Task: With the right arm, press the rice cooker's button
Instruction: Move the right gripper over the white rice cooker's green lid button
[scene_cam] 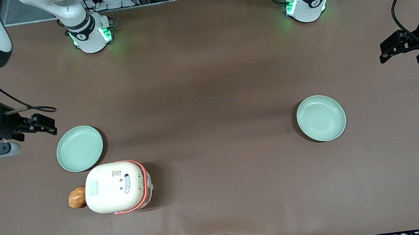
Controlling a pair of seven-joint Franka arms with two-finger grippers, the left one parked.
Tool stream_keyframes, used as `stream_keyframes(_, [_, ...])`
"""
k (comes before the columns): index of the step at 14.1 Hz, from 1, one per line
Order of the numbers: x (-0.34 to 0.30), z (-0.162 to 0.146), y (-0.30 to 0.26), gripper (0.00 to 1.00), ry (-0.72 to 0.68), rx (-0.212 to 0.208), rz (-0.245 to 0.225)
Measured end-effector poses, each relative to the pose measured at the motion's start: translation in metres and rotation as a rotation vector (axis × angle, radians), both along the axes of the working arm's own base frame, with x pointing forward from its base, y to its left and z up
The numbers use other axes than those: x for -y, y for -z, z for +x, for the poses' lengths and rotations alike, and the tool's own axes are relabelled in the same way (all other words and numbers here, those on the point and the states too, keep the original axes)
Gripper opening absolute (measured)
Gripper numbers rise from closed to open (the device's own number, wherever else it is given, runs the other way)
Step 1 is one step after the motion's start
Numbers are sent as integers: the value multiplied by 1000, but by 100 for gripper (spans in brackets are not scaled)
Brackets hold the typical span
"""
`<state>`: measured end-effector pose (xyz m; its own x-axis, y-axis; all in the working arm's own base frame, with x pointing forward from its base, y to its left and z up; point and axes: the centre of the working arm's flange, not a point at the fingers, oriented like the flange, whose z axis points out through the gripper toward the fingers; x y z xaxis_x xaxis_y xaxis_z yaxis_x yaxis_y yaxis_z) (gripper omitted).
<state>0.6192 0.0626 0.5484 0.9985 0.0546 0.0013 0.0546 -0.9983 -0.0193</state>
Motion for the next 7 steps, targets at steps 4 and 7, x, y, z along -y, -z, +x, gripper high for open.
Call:
stream_keyframes(4, [-19,25,38,65,-24,44,7])
stream_keyframes(7, [-23,44,67,32,-25,82,13])
